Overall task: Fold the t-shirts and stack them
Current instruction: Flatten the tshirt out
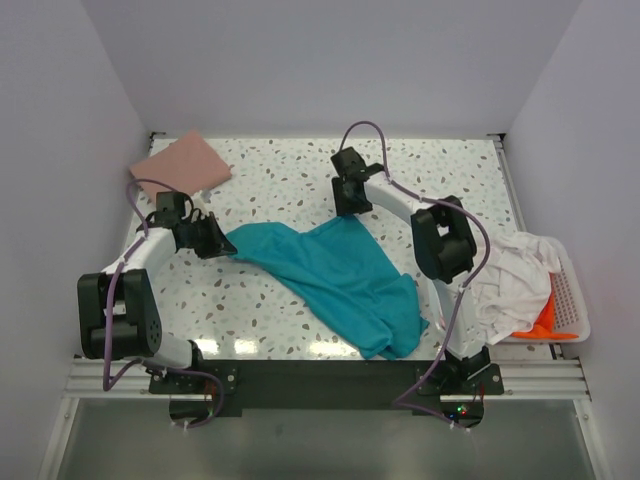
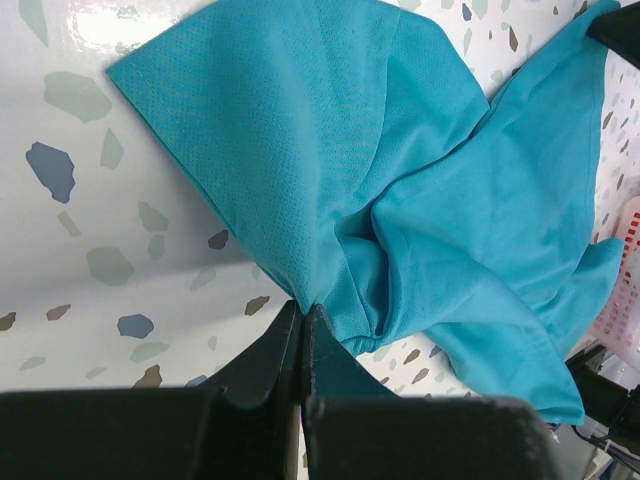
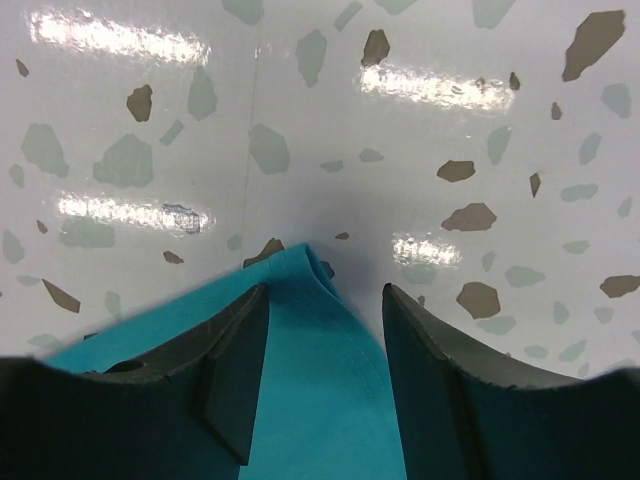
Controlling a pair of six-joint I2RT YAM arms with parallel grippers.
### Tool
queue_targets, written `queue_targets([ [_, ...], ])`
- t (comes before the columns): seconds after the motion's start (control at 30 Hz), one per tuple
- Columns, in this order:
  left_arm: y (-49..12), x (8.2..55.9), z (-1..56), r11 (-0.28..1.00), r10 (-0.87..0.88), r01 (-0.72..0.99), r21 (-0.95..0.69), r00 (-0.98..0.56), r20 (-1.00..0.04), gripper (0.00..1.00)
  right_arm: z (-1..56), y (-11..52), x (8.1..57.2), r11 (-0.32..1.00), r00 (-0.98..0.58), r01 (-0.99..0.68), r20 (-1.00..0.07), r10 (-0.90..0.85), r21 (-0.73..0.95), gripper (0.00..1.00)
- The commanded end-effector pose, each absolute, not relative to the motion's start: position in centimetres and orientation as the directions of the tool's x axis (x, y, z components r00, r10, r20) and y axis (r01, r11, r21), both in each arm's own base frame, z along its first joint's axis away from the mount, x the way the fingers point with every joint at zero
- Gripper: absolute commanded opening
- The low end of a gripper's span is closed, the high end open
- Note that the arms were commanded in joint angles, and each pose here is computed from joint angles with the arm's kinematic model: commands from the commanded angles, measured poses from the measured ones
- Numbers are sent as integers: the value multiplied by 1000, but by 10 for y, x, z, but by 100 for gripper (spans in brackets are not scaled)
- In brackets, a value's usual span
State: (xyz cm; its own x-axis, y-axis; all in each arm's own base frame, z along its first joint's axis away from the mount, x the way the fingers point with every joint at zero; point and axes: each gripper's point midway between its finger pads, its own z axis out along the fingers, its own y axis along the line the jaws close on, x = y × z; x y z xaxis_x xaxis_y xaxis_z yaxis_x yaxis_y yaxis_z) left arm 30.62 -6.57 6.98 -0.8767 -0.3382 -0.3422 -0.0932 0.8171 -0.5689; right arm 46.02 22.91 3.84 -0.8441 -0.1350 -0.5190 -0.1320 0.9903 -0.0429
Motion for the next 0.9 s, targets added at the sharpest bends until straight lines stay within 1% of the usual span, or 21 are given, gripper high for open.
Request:
queue_targets([
  [0.0, -66, 311, 80, 813, -347, -75, -577, -859, -377, 0, 37, 236, 471, 987, -833, -156, -534, -146, -27, 52],
  [0.1, -66, 311, 81, 815, -347, -77, -574, -858, -378, 0, 32, 239, 473, 987, -837, -158, -529, -140, -10, 51],
  [0.23, -65, 310, 80, 816, -348, -80, -572, -859, -376, 0, 27, 243, 473, 985, -841, -173, -523, -140, 14, 45],
  [0.3, -66, 309, 78, 817, -347, -82, -571, -861, -373, 0, 26, 246, 471, 981, -844, -190, -516, -146, 33, 40],
  [0.33, -65, 309, 78, 818, -347, -82, -570, -860, -374, 0, 24, 247, 470, 980, -847, -195, -511, -149, 38, 36],
  [0.43, -64, 310, 77, 818, -350, -87, -568, -859, -373, 0, 20, 250, 465, 976, -854, -211, -497, -155, 57, 30],
  [0.5, -63, 312, 74, 822, -351, -91, -562, -858, -374, 0, 19, 250, 463, 974, -861, -213, -485, -153, 72, 21],
  [0.53, -62, 313, 72, 823, -355, -97, -559, -857, -373, 0, 18, 249, 462, 975, -864, -212, -481, -151, 74, 10],
  [0.6, -60, 320, 69, 823, -371, -115, -556, -850, -374, 0, 27, 248, 463, 976, -865, -197, -484, -131, 88, 0],
  [0.73, -55, 350, 77, 811, -423, -146, -566, -815, -396, 0, 66, 230, 477, 979, -849, -137, -527, -35, 154, 0],
  [0.77, -51, 367, 85, 817, -429, -144, -558, -798, -423, 0, 76, 225, 481, 978, -844, -112, -537, -1, 174, 0],
  [0.8, -49, 376, 91, 818, -435, -143, -557, -788, -436, 0, 99, 219, 486, 975, -823, -99, -567, 31, 198, 0],
  [0.83, -45, 398, 113, 821, -442, -124, -558, -757, -482, 0, 112, 205, 495, 973, -810, -68, -581, 74, 219, 0],
  [0.87, -41, 408, 115, 824, -447, -134, -551, -750, -487, 0, 123, 197, 498, 971, -802, -44, -588, 107, 236, 0],
])
